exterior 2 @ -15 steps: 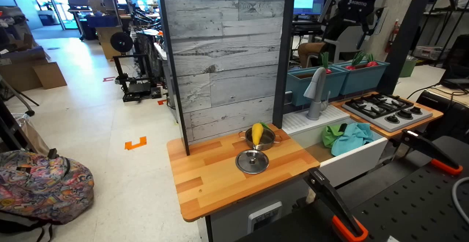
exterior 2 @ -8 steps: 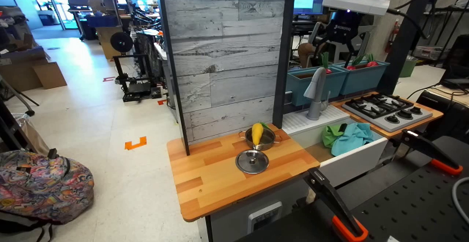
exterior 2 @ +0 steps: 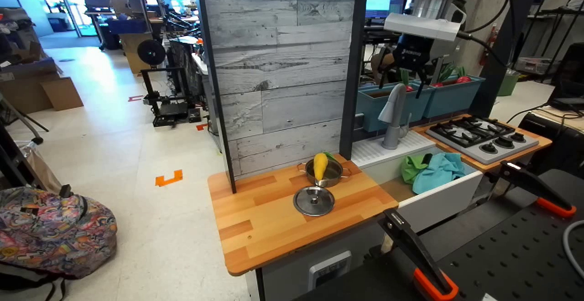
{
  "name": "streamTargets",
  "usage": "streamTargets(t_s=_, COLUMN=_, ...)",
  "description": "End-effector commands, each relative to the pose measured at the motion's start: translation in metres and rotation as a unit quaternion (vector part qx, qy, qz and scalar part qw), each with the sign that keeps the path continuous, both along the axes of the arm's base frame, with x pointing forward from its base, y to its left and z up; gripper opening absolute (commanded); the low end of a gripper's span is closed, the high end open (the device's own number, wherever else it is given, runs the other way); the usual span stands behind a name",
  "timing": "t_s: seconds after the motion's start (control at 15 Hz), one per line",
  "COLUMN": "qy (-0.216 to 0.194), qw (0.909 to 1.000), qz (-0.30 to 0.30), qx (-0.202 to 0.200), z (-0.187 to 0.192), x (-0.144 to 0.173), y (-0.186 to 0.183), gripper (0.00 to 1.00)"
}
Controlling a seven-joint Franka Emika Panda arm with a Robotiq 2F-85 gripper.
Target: Center the faucet
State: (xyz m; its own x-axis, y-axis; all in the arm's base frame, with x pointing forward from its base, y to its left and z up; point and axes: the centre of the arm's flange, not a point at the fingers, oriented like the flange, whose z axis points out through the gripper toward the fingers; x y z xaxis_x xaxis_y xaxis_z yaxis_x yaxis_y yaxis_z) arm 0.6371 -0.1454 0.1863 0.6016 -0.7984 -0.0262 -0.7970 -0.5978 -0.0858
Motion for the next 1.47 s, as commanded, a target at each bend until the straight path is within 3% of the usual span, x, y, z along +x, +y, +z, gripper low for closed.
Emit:
streamTargets(t_s=0.0, qy=0.003, qw=0.9999, qz=0.007, qx=-0.009, z=-0.009, x=0.015, y=0.001, gripper=0.74)
streamTargets(t_s=0.4, qy=0.002, qw=0.9998, qz=0.008, qx=-0.018, z=-0.017, x=0.019, y=0.001, gripper=0.27)
streamTargets(t_s=0.67, qy=0.005, qw=0.9996, qz=0.016, qx=-0.020, z=-0.021, x=0.017, y=0.002, gripper=0.01)
streamTargets(t_s=0.73, qy=0.005, qw=0.9995, qz=0.020, qx=-0.022, z=-0.020, x=0.015, y=0.003, gripper=0.06)
streamTargets(t_s=1.13, qy=0.030, qw=0.9962, qz=0.073, qx=-0.038, z=-0.024, x=-0.013, y=-0.007, gripper=0.06)
streamTargets(t_s=1.4, qy=0.043, qw=0.9882, qz=0.138, qx=-0.052, z=-0.025, x=-0.027, y=-0.023, gripper=0.06)
